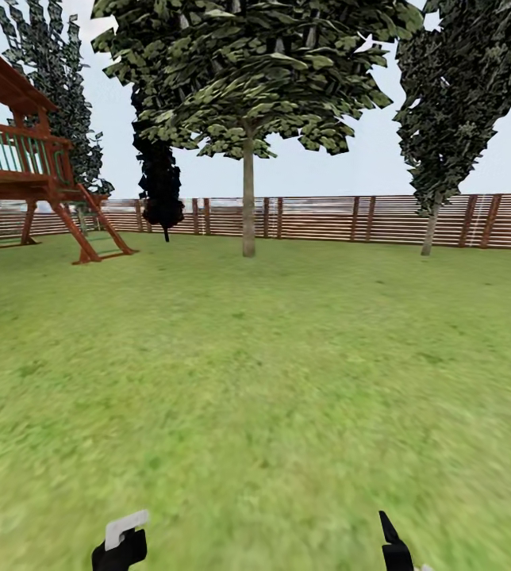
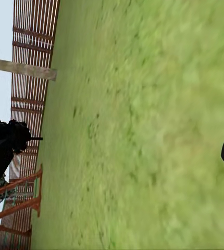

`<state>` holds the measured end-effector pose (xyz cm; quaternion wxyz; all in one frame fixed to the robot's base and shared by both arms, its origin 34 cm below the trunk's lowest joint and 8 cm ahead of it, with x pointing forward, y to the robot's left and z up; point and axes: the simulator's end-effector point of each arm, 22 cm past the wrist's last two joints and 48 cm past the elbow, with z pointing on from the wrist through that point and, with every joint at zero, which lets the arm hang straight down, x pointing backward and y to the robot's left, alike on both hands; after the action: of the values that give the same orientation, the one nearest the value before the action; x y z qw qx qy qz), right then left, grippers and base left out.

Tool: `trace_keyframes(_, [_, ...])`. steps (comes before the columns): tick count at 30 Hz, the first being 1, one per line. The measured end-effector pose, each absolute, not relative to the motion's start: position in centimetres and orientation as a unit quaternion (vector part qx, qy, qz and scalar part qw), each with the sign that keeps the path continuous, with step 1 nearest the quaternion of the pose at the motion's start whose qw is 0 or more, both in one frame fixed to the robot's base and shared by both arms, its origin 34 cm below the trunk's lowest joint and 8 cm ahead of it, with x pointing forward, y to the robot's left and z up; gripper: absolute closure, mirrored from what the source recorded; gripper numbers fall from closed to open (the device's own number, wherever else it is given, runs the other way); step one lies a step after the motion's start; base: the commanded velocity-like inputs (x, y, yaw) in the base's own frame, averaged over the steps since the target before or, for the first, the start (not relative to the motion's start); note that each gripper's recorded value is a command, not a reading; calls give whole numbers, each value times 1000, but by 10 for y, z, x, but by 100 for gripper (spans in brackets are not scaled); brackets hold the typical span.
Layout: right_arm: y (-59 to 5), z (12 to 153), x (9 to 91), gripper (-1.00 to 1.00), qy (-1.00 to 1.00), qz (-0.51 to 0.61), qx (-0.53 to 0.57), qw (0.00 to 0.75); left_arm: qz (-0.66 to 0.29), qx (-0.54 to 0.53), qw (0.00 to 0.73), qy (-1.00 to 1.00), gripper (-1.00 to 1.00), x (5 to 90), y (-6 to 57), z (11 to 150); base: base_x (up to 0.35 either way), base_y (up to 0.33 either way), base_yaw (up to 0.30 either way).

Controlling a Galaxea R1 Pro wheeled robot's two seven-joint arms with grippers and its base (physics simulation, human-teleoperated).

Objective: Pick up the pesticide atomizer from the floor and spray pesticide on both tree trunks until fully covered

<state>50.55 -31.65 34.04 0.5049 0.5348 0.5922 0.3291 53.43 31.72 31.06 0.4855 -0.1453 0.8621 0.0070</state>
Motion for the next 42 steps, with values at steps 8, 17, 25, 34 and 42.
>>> trace_keyframes(8, [-316, 340, 505, -100, 592, 329, 535, 505, 7, -145, 485, 862, 100, 534, 317, 311, 323, 118, 0])
trace_keyframes(17, [-316, 340, 505, -100, 592, 329, 535, 505, 7, -145, 485, 862, 100, 534, 317, 311, 323, 118, 0])
trace_keyframes(25, [-316, 340, 505, -100, 592, 329, 535, 505, 7, -145, 485, 862, 100, 534, 317, 311, 323, 118, 0])
trace_keyframes(34, [-316, 340, 505, -100, 592, 329, 535, 505, 7, -145, 485, 862, 100, 534, 317, 311, 323, 118, 0])
trace_keyframes(42, [-316, 340, 505, -100, 592, 329, 535, 505, 7, -145, 485, 862, 100, 534, 317, 311, 323, 118, 0])
